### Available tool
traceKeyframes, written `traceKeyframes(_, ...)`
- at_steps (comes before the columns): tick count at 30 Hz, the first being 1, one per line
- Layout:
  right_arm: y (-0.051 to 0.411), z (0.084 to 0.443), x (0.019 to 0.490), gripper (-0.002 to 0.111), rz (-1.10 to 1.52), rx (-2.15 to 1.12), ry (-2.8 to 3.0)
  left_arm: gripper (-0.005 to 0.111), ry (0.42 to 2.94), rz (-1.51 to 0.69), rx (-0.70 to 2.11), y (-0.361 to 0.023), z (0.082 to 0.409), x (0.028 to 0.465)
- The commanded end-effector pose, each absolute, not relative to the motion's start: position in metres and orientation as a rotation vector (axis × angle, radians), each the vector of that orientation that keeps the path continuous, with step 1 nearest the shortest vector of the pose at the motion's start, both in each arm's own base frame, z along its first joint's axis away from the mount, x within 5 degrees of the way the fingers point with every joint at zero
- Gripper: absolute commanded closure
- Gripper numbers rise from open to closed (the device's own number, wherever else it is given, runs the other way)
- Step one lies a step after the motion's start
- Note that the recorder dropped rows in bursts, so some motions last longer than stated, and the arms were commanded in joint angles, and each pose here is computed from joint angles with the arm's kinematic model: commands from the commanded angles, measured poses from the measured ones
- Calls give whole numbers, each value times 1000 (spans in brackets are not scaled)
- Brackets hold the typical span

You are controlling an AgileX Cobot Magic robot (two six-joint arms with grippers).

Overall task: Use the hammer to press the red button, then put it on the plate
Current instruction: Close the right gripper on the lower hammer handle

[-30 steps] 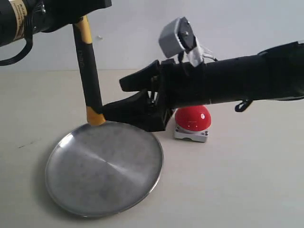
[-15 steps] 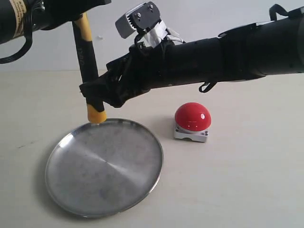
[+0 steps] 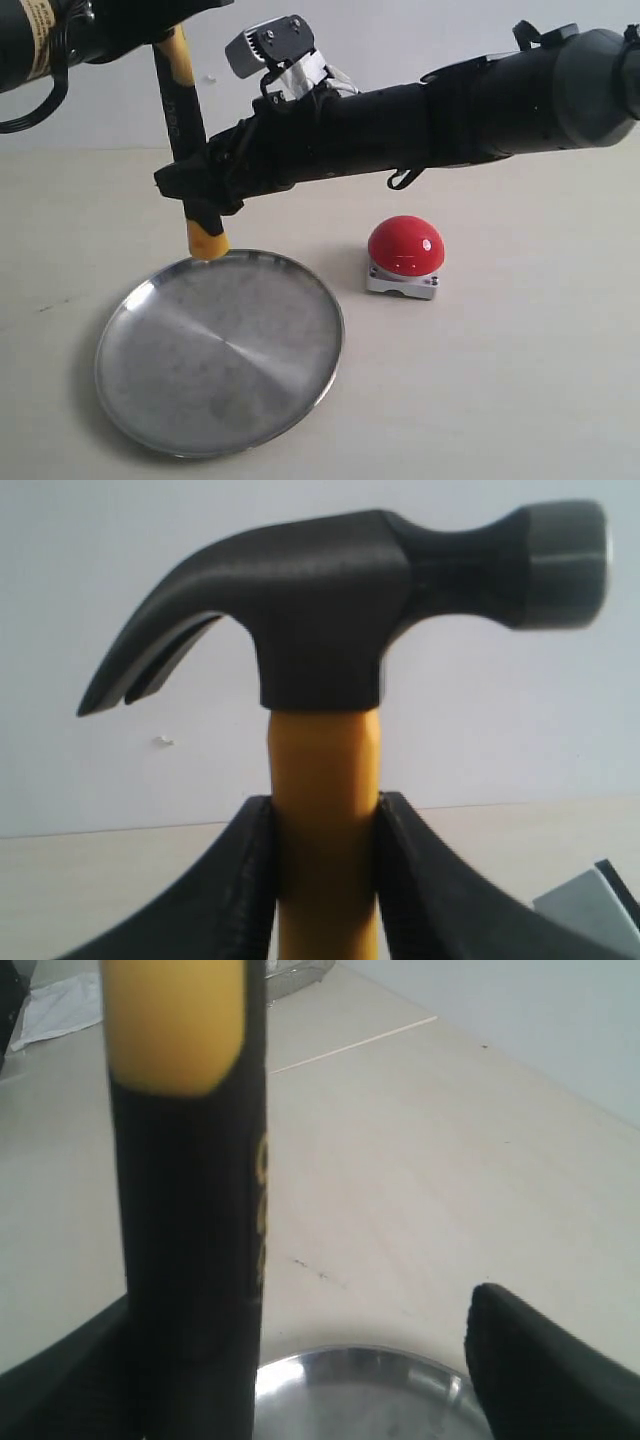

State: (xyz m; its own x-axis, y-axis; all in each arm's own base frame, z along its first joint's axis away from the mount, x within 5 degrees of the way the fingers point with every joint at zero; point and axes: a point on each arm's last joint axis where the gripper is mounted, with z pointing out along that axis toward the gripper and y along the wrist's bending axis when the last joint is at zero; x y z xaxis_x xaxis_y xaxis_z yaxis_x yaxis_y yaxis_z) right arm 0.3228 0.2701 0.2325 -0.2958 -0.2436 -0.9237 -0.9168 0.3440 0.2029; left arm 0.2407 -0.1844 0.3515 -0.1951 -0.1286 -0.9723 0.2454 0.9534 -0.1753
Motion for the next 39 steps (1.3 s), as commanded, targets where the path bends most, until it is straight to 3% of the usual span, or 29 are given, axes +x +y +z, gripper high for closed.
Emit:
traceKeyframes(1,274,241,324,33,1023,-1022,1726,107,1680,-313,72,-182,362,241)
traceKeyframes(11,276,241,328,33,1031,-1015,1727,107,1683,-382,-19,-182,363,241)
traceKeyframes(19,276,241,328,42,1040,-1004,1736,107,1692,-411,-22,-183,362,241)
traceKeyframes(21,276,241,328,48,1039,-1001,1739,107,1692,-411,-22,-183,362,241)
traceKeyframes(24,275,239,330,69,1026,-961,1777,107,1692,-411,-22,-183,362,241)
traceKeyframes(28,272,237,335,108,1013,-855,1864,107,1692,-411,-22,-183,362,241)
traceKeyframes(39,272,237,335,108,1026,-837,1876,107,1693,-394,7,-184,362,241)
